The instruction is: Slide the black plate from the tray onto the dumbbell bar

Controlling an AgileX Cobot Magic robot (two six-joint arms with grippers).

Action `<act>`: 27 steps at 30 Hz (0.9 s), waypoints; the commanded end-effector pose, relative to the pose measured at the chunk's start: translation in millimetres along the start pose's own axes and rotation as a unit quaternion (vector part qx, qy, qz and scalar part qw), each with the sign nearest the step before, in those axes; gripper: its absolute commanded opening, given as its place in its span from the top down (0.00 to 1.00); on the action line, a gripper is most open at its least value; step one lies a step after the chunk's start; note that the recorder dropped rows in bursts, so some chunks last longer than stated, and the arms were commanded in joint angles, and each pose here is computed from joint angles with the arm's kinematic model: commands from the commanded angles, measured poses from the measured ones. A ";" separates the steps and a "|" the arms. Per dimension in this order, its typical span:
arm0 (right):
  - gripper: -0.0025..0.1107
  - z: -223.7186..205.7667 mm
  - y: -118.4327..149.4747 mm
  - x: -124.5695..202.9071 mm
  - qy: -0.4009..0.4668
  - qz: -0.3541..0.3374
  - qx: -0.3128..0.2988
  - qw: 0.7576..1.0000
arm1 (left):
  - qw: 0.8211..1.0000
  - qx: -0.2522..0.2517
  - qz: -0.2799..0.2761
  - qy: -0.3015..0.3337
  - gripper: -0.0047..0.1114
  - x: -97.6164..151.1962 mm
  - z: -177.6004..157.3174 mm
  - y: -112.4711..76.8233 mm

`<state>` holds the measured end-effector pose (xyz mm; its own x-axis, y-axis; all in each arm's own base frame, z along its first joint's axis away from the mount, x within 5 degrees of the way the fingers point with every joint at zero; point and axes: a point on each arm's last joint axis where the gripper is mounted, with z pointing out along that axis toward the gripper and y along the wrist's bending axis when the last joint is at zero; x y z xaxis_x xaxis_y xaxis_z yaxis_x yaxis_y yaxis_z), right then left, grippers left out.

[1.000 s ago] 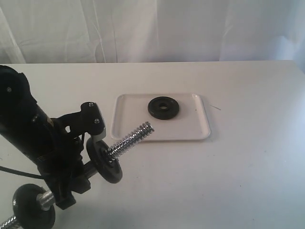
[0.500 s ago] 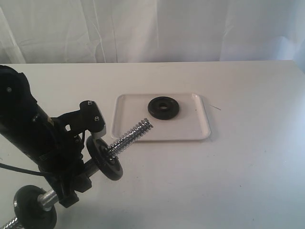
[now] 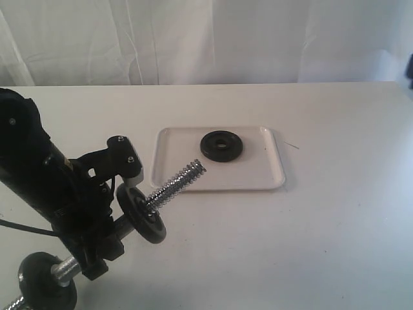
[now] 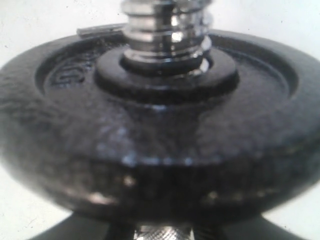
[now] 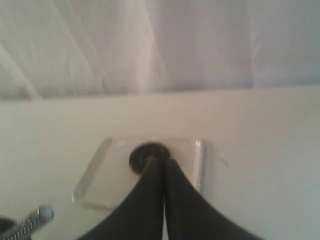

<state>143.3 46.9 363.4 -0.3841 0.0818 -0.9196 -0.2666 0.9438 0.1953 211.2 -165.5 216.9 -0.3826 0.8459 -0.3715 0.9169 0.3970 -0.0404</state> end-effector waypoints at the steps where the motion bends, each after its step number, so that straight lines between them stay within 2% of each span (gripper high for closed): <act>1: 0.98 42.4 12.1 0.6 0.160 -0.079 -0.034 0.983 | 0.998 -0.003 -0.039 -0.052 0.96 -11.3 -18.3 -5.0; 3: 0.98 58.6 16.3 0.4 0.175 -0.085 -0.041 0.980 | 0.998 -0.004 -0.038 -0.051 0.96 -11.2 -18.2 -4.9; 10: 0.98 102.9 29.5 -8.0 0.138 -0.080 -0.056 0.986 | 0.998 -0.003 -0.039 -0.051 0.96 -11.2 -18.3 -4.9; 13: 0.98 121.5 32.1 -9.1 0.177 -0.075 -0.057 0.980 | 0.998 -0.003 -0.040 -0.051 0.96 -11.2 -18.3 -4.9; 20: 0.98 199.1 39.7 -7.3 0.356 -0.064 -0.051 0.931 | 0.998 -0.003 -0.047 -0.050 0.96 -11.2 -17.7 -4.8; 27: 0.98 263.5 33.6 7.3 0.430 -0.100 -0.022 0.897 | 0.997 -0.001 -0.063 -0.050 0.96 -11.2 -17.1 -4.6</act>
<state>350.3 161.7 284.2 -0.8461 -0.3517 -0.4005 -0.4320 0.8926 0.1289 211.4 -165.1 216.7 -0.4560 0.8120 -0.3642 0.8825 0.4655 -0.0670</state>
